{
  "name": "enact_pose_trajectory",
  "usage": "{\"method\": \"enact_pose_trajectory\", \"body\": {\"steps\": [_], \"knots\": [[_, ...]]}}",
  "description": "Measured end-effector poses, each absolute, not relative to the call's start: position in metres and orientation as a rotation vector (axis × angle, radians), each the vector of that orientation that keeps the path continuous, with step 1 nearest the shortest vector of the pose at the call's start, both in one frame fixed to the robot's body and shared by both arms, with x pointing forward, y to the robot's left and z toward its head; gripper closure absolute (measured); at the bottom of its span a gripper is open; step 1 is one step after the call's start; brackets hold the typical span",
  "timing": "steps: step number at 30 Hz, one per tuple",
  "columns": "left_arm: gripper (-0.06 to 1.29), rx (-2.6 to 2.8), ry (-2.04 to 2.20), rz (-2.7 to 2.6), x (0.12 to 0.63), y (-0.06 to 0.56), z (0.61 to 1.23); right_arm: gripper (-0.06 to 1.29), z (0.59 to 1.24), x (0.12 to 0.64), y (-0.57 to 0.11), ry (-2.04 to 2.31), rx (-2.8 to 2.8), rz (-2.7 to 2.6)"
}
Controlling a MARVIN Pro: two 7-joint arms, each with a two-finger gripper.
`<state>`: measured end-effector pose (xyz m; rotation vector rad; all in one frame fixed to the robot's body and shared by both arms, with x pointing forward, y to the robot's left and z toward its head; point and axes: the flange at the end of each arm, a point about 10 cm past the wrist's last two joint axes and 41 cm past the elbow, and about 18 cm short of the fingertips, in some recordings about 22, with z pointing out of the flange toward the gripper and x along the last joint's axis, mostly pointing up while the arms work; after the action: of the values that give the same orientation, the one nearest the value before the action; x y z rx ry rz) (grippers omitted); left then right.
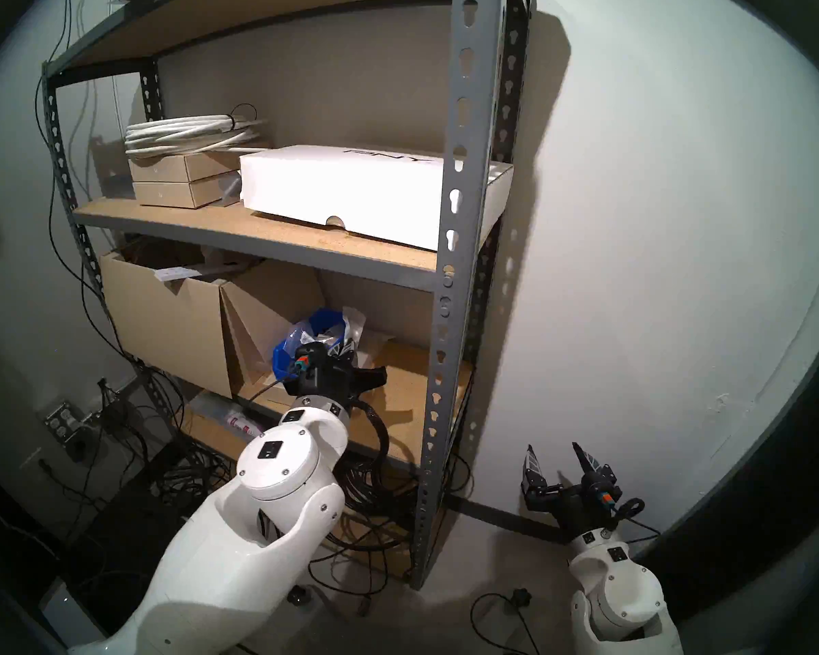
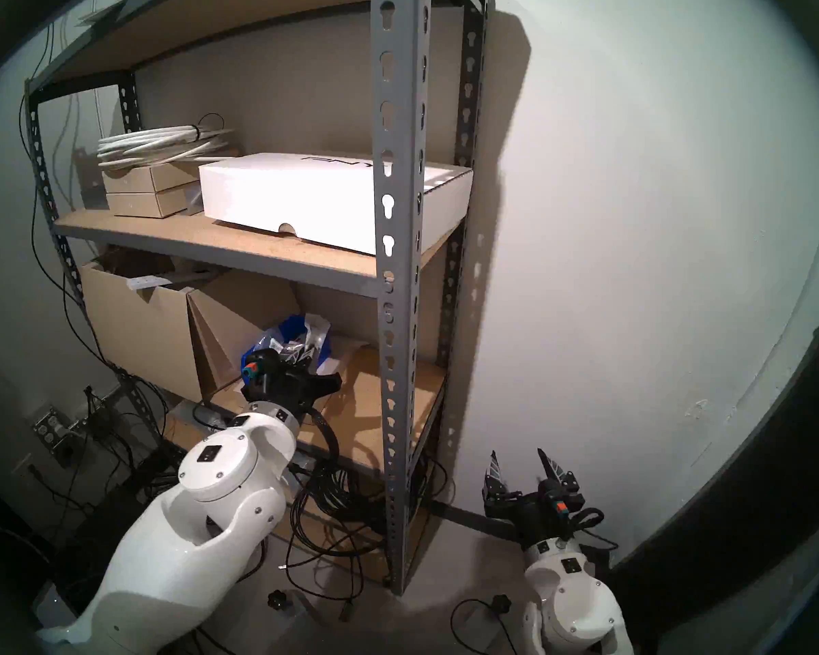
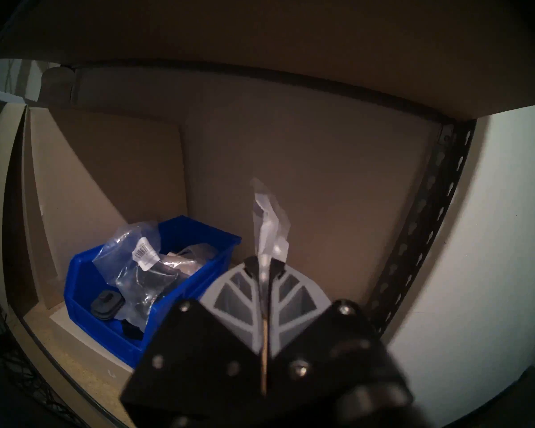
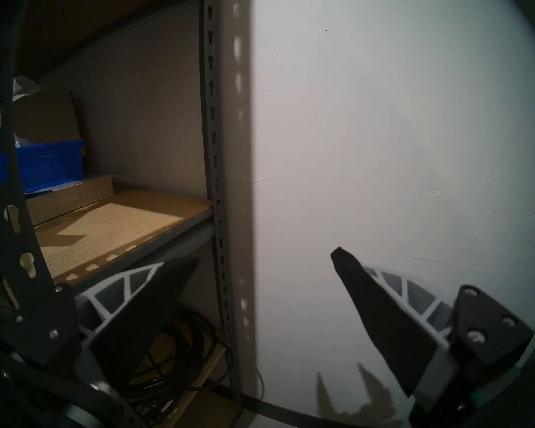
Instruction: Organize the rack shelf by putting things into a case
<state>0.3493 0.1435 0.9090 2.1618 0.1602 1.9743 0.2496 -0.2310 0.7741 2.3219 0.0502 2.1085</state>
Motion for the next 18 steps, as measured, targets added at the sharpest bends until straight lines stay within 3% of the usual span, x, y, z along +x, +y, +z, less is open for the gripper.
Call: {"method": "enact_pose_trajectory", "body": {"steps": [18], "knots": [[1.22, 2.191, 0.11, 1.984, 0.366, 0.186, 0.908, -0.02, 0.774, 0.25, -0.231, 0.05, 2.322, 2.108]]}}
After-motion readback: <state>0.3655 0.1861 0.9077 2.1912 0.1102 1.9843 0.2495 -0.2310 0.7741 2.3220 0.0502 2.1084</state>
